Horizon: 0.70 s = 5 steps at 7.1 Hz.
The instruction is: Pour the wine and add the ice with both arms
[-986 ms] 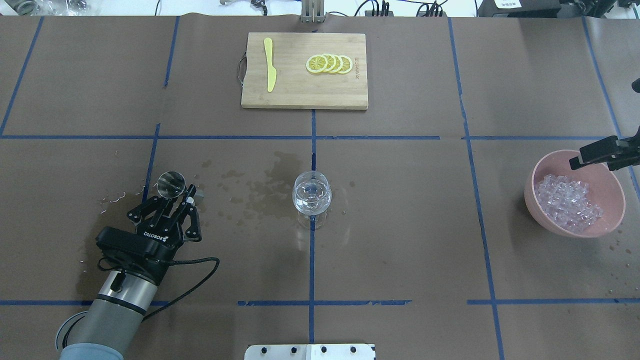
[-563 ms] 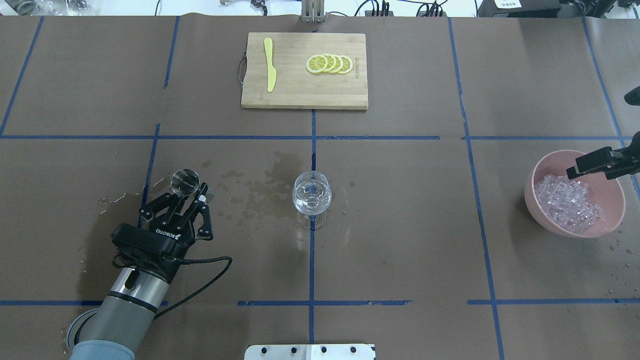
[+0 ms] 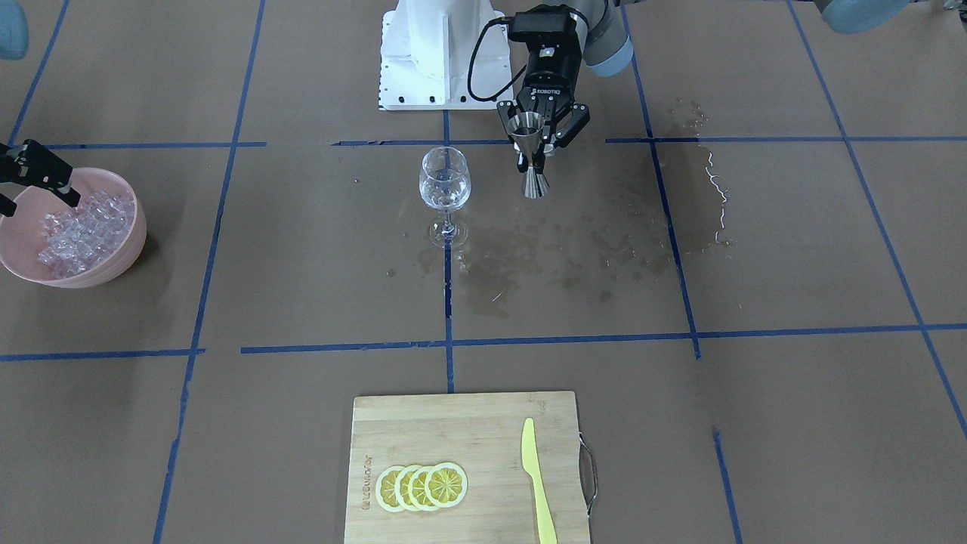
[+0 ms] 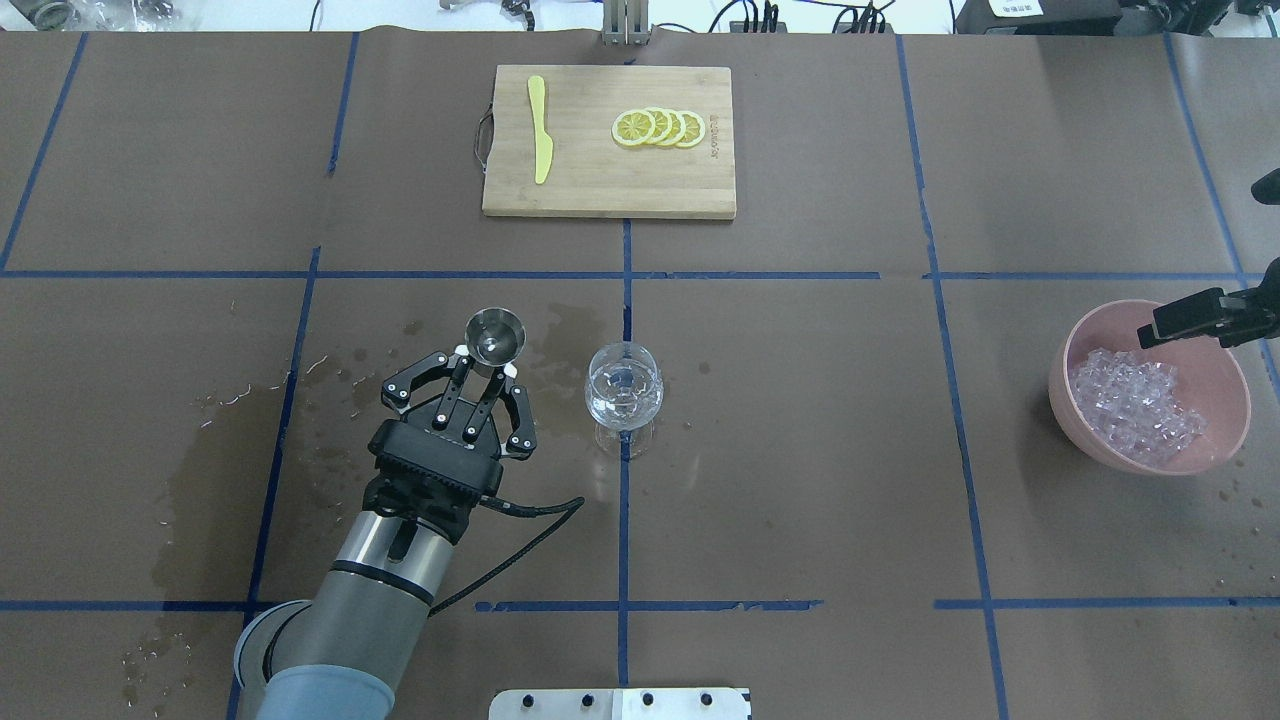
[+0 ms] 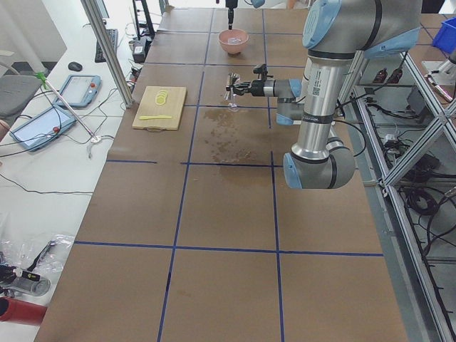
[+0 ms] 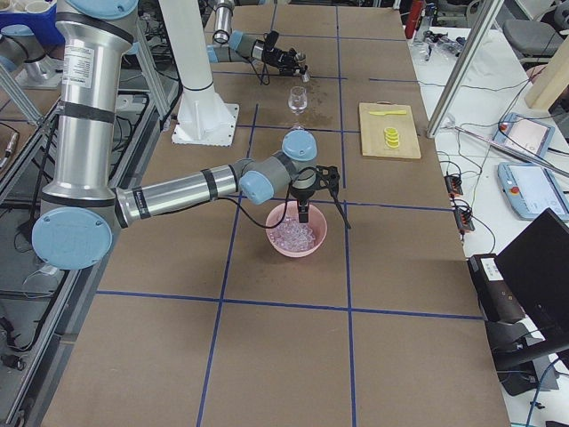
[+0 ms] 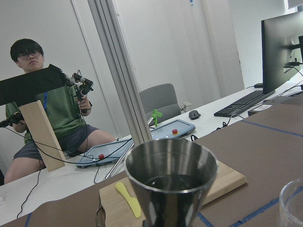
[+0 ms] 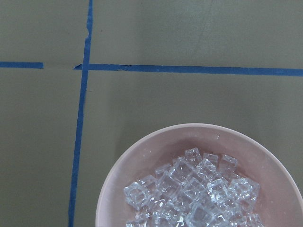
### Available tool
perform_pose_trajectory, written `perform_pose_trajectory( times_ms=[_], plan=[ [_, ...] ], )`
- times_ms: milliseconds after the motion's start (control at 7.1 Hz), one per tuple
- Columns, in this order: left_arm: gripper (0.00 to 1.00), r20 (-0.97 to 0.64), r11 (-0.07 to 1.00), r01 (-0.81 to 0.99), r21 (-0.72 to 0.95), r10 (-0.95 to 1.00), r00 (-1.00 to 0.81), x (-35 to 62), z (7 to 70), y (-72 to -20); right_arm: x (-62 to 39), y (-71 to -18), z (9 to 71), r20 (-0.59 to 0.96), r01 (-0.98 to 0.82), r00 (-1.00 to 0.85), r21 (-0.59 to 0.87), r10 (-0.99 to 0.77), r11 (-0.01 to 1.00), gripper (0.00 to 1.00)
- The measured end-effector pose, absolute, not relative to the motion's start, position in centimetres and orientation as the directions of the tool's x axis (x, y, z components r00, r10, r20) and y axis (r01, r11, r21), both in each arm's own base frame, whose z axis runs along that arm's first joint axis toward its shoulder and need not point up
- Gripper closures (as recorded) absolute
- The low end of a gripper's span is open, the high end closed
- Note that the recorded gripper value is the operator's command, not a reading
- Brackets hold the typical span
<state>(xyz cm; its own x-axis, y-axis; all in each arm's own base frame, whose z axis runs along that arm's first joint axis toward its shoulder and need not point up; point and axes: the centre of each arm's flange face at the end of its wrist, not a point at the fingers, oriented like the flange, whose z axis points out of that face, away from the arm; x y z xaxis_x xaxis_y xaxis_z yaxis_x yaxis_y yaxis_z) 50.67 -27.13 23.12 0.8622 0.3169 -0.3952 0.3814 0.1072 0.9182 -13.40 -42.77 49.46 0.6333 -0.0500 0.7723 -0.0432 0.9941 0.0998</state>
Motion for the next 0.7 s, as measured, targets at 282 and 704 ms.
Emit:
perform_pose_trajectory(
  times_ms=[282,704],
  plan=[
    [1.00,-0.261,0.082,0.248,0.965,0.329,0.908,51.7,21.4,-27.4,-13.3,-42.8,49.7,0.765,-0.050,0.643,0.102,-0.046,0.994,0.00],
    [1.00,0.001,0.011,-0.005,1.000,0.339,0.941,52.4,20.7,-27.5,-13.3,-42.8,49.7,0.764,-0.051,0.643,0.103,-0.046,0.993,0.00]
  ],
)
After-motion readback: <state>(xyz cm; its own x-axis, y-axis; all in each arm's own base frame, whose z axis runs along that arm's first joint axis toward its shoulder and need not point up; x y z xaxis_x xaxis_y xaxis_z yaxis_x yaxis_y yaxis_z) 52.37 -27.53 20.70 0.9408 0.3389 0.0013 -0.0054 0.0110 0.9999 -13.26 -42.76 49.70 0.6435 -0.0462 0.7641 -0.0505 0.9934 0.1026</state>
